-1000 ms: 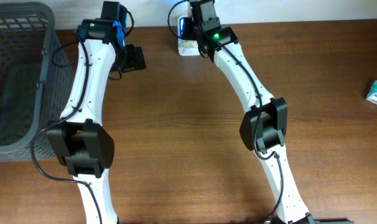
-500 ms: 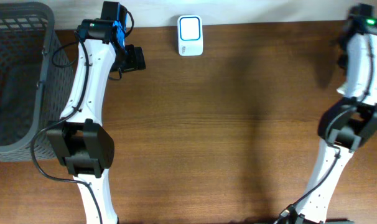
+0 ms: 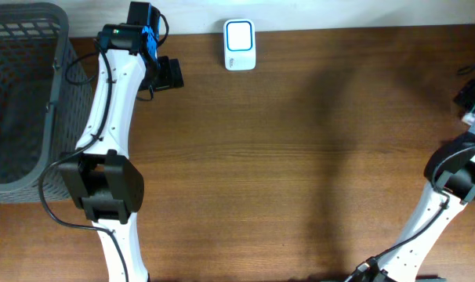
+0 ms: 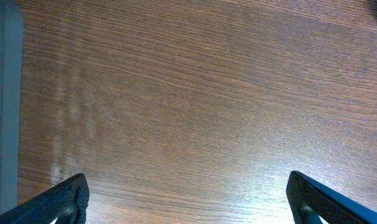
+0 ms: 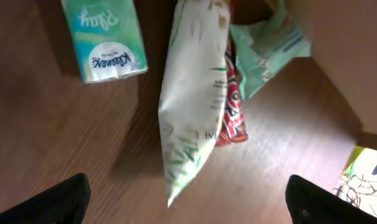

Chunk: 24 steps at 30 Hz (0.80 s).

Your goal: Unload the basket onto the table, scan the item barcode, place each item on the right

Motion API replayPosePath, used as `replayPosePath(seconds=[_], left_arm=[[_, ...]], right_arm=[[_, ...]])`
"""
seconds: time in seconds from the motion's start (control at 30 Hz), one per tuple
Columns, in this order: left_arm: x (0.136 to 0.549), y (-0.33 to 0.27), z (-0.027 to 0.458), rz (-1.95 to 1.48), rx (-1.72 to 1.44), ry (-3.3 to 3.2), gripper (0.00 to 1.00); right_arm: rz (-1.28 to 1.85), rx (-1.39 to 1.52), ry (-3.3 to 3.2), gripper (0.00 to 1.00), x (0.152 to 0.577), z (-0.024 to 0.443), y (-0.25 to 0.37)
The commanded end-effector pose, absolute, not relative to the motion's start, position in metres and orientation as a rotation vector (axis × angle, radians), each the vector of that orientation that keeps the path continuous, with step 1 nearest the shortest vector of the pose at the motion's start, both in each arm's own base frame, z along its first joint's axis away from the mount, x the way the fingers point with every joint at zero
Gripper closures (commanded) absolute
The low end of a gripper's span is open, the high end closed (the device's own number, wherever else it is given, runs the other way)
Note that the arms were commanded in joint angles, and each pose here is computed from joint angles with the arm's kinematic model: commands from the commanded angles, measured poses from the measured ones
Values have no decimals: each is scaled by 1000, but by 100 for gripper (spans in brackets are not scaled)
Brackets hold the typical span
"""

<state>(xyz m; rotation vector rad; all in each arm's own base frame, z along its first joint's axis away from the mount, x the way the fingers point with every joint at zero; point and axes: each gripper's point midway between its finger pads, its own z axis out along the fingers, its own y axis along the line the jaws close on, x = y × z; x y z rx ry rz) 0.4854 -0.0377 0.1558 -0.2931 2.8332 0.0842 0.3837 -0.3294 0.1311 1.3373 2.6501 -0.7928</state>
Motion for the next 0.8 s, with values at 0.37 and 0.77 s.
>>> replayPosePath(seconds=[0.37,0.77], left_arm=[[485,-35,163,81,-299,2818,1],[485,-35,163,81,-299,2818,1]], right_arm=[[-225,555,2352,1,320,413,-71],[162,2,2517,1,231,383,63]])
